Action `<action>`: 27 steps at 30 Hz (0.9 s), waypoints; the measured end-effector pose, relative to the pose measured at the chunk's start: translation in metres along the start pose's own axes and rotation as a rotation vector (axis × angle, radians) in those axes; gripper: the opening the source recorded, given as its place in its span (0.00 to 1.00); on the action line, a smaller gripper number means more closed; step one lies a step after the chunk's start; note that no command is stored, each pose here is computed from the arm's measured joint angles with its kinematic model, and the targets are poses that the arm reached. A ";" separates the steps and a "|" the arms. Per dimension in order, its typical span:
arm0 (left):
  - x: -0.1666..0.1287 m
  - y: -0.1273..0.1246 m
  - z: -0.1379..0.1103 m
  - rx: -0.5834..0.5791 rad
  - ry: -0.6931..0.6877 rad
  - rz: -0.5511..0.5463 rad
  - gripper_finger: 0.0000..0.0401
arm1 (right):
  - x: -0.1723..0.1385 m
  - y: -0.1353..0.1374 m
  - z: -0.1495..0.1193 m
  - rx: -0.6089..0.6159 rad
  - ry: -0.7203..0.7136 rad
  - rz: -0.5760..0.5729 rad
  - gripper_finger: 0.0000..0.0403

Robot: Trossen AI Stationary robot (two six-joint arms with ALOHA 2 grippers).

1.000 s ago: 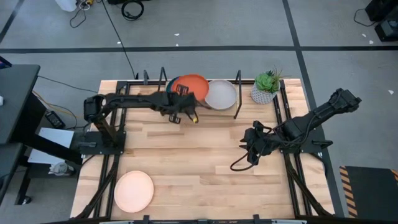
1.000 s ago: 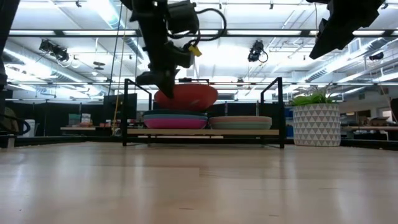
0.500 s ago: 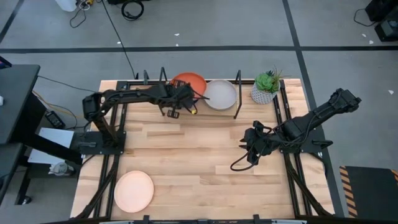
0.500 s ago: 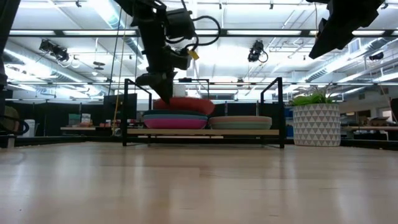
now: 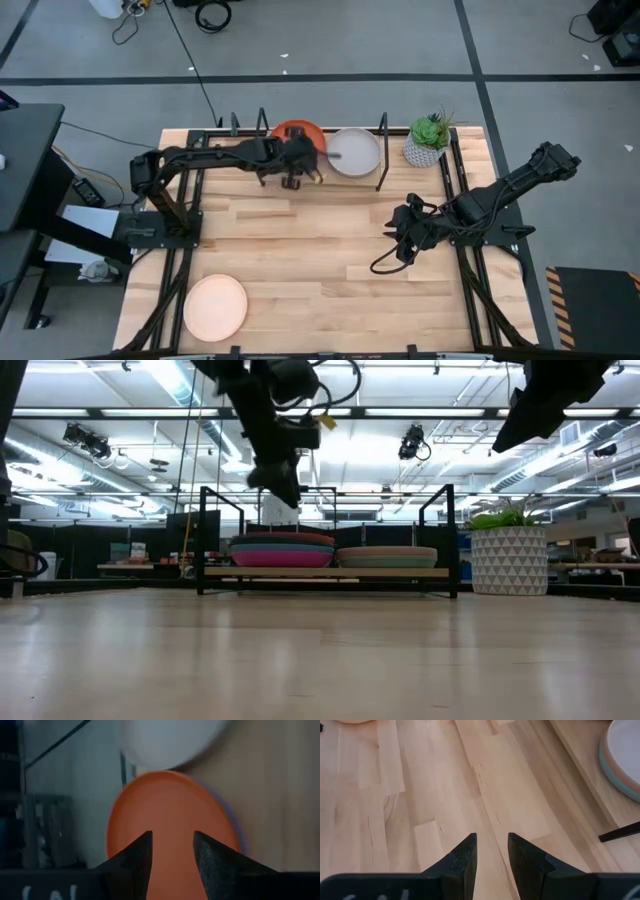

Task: Place and stack plates onto a shelf
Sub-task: Stack the light orange plate on top of the gray plate on the shelf

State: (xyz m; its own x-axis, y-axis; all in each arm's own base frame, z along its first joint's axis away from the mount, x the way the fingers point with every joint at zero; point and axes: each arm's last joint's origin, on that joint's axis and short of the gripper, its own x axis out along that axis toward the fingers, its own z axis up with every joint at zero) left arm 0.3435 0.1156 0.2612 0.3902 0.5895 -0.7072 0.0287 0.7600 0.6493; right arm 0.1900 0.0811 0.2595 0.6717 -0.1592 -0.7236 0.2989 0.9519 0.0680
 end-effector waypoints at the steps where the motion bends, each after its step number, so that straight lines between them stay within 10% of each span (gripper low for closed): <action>1: 0.004 0.004 -0.001 -0.043 -0.010 0.014 0.37 | 0.000 0.000 0.000 0.000 -0.001 -0.002 0.29; 13: 0.029 0.015 -0.011 -0.206 -0.078 -0.102 0.35 | 0.005 0.000 -0.005 -0.029 -0.010 -0.005 0.29; 27: -0.051 -0.087 0.019 -0.184 -0.008 -0.554 0.35 | 0.016 0.004 -0.008 -0.230 -0.119 0.030 0.29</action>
State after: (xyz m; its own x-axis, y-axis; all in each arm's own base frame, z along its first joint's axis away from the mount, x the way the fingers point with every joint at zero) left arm 0.3386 0.0141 0.2462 0.3691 0.0889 -0.9251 0.0707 0.9898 0.1234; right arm 0.1970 0.0843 0.2426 0.7573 -0.1465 -0.6365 0.1246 0.9890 -0.0793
